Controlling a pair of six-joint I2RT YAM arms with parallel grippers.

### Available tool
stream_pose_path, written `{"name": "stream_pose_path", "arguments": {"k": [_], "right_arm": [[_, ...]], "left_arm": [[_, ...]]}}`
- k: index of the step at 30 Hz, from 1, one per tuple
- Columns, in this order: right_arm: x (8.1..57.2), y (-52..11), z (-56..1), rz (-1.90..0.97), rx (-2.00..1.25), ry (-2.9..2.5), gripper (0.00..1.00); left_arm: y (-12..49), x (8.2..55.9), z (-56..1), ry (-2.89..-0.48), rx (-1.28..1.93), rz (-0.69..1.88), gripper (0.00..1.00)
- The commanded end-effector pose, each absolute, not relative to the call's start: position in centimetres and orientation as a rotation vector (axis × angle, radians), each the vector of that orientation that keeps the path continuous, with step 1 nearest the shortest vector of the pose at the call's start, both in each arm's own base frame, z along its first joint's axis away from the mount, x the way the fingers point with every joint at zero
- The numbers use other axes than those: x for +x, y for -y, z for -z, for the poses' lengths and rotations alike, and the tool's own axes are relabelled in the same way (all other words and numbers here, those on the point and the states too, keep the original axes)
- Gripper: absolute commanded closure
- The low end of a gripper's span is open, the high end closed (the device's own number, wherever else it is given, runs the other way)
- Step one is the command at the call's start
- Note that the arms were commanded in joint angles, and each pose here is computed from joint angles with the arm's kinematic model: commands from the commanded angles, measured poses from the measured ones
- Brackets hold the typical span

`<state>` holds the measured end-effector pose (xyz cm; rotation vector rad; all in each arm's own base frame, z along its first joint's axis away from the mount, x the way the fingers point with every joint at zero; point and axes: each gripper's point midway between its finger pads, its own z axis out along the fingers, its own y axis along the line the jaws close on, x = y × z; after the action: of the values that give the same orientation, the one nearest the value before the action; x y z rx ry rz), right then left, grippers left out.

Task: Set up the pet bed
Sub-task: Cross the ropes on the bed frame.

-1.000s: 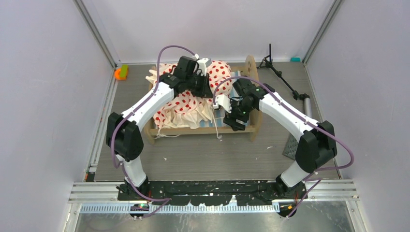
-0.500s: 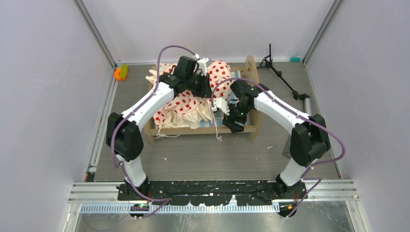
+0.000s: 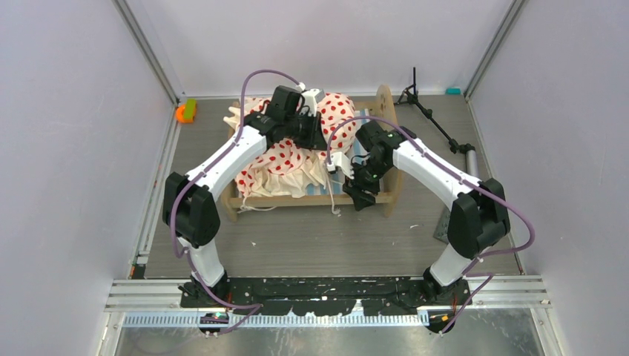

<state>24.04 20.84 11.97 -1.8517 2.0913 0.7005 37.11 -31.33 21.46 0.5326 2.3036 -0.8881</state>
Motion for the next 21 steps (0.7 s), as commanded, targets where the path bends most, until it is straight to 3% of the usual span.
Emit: {"name": "stream_pose_path", "arguments": {"k": [1,9,21], "right_arm": [[21.3,-21.5,-14.5,-0.824,-1.850,-2.048,0.41],[22.8,-21.3,-14.8,-0.701,-1.830,-2.024,0.43],[25.3,-22.5,-14.7,-0.644,-1.774,-1.974,0.31]], "left_arm": [[31.4,37.6,-23.6,-2.229,0.527,0.919,1.00],[31.4,37.6,-23.8,-2.225,0.525,0.925,1.00],[31.4,37.6,-23.5,-2.235,0.534,0.921,1.00]]}}
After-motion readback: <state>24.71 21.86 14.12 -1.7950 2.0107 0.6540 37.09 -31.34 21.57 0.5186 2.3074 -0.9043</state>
